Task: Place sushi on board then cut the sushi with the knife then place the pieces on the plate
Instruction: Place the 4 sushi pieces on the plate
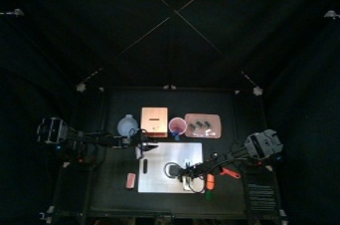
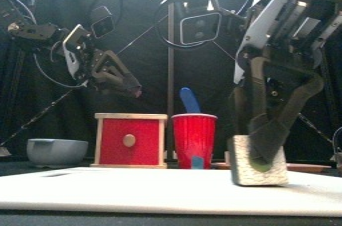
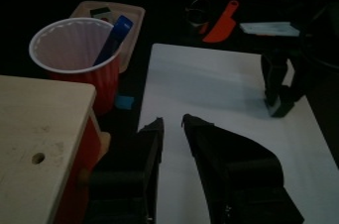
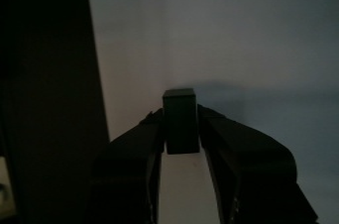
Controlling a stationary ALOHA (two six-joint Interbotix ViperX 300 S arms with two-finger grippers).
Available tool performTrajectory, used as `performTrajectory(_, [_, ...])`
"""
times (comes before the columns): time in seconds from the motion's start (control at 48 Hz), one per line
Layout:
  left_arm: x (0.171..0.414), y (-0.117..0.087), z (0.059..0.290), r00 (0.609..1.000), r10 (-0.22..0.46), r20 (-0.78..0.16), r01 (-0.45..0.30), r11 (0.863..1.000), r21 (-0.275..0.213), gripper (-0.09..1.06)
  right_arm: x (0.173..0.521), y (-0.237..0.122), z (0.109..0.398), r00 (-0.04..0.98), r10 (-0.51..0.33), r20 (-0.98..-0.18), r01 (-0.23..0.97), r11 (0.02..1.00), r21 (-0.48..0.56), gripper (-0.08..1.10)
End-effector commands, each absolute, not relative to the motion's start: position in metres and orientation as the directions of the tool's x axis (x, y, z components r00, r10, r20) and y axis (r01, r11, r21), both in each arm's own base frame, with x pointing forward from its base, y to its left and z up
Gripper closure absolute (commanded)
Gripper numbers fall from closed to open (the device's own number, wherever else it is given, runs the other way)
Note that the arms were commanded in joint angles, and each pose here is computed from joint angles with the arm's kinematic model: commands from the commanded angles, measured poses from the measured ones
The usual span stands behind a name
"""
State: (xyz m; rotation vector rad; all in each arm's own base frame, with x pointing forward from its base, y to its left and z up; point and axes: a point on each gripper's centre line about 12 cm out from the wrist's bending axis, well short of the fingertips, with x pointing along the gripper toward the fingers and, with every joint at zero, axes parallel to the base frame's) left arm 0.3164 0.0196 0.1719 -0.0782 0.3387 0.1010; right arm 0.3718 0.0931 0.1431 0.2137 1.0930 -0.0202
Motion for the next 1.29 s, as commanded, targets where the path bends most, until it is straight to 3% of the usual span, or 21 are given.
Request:
performTrajectory(0.021, [0.319, 0.02, 0.177, 0.945, 0.086, -0.316, -0.109, 0.992, -0.058, 0.3, 0.361, 0.065, 0.185, 0.534, 0.067, -0.843, 0.172, 0.968, 0.186, 0.39])
performTrajectory(0.333, [0.319, 0.019, 0.177, 0.945, 0.084, -0.316, -0.107, 0.993, -0.057, 0.3, 0.295, -0.029, 0.189, 0.434, -0.09, -0.896, 0.437, 0.891, 0.123, 0.39])
performTrajectory(0.583, [0.319, 0.02, 0.177, 0.945, 0.086, -0.315, -0.109, 0.992, -0.058, 0.3, 0.244, -0.108, 0.201, 0.414, -0.255, -0.874, 0.668, 0.737, 0.102, 0.39])
performTrajectory(0.729, [0.319, 0.022, 0.178, 0.945, 0.091, -0.315, -0.115, 0.992, -0.058, 0.3, 0.214, -0.146, 0.197, 0.35, -0.332, -0.876, 0.777, 0.626, 0.073, 0.39])
performTrajectory(0.938, [0.32, 0.022, 0.178, 0.945, 0.092, -0.314, -0.117, 0.991, -0.061, 0.3, 0.192, -0.167, 0.179, 0.263, -0.37, -0.891, 0.82, 0.572, 0.004, 0.39])
performTrajectory(1.292, [0.32, 0.022, 0.179, 0.945, 0.093, -0.312, -0.118, 0.991, -0.063, 0.3, 0.189, -0.175, 0.14, 0.237, -0.352, -0.905, 0.821, 0.571, -0.007, 0.38])
